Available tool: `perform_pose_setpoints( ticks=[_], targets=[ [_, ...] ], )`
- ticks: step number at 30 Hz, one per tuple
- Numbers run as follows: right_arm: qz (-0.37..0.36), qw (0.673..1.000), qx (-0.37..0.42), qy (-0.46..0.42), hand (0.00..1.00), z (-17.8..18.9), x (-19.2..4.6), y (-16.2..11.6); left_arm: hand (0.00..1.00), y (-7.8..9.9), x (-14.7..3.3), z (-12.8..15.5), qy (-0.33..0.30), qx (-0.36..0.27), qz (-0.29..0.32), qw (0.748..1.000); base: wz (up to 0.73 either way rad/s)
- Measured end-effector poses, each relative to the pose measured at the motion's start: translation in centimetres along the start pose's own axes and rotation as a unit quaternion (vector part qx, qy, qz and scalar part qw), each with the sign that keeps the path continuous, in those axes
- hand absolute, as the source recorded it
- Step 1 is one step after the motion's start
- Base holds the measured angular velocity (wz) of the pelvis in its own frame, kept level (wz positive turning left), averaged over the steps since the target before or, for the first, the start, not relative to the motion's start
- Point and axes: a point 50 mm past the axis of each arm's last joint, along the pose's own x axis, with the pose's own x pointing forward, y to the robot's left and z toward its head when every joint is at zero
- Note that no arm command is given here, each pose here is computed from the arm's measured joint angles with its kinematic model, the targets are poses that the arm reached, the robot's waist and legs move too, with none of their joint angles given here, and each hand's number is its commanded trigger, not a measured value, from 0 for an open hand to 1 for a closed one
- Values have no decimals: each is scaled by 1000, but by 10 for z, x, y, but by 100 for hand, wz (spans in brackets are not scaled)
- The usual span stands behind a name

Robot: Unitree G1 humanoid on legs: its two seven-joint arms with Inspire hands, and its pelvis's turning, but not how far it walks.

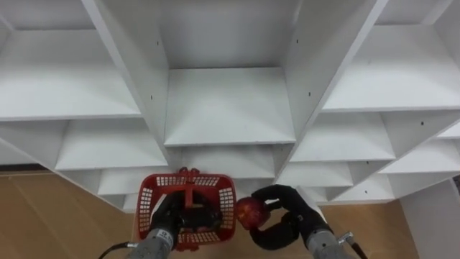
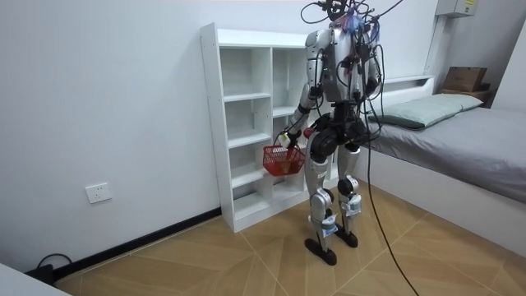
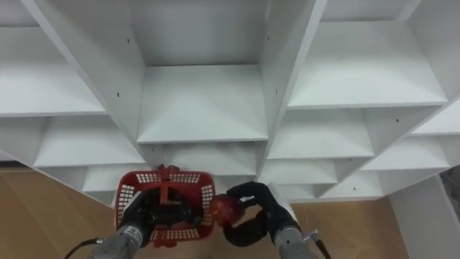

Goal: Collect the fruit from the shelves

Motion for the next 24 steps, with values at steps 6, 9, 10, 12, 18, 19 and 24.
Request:
perform_pose_setpoints(
  ticks=[6, 9, 10, 12, 18, 19, 24],
  targets=[
    [20, 1000, -14, -20, 100, 14, 8, 4, 100, -7, 1, 2, -3, 10, -22, 1000, 13],
    [23, 999, -29, -31, 100, 21, 11, 2, 100, -11, 3, 7, -10, 15, -27, 999, 5],
    [24, 999, -33, -32, 100, 22, 12, 1, 100, -11, 4, 8, -12, 18, -27, 999, 4],
    [22, 998, -40, -40, 100, 27, 15, -2, 100, -11, 5, 12, -18, 21, -28, 999, 8],
    [24, 998, -44, -40, 100, 28, 16, -2, 100, -10, 5, 13, -21, 29, -32, 999, 6],
    [25, 998, -45, -40, 100, 28, 16, -1, 100, -9, 5, 13, -21, 32, -33, 999, 6],
    [32, 998, -51, -27, 100, 23, 19, 0, 100, -9, 4, 12, -20, 53, -47, 997, 7]
  ],
)
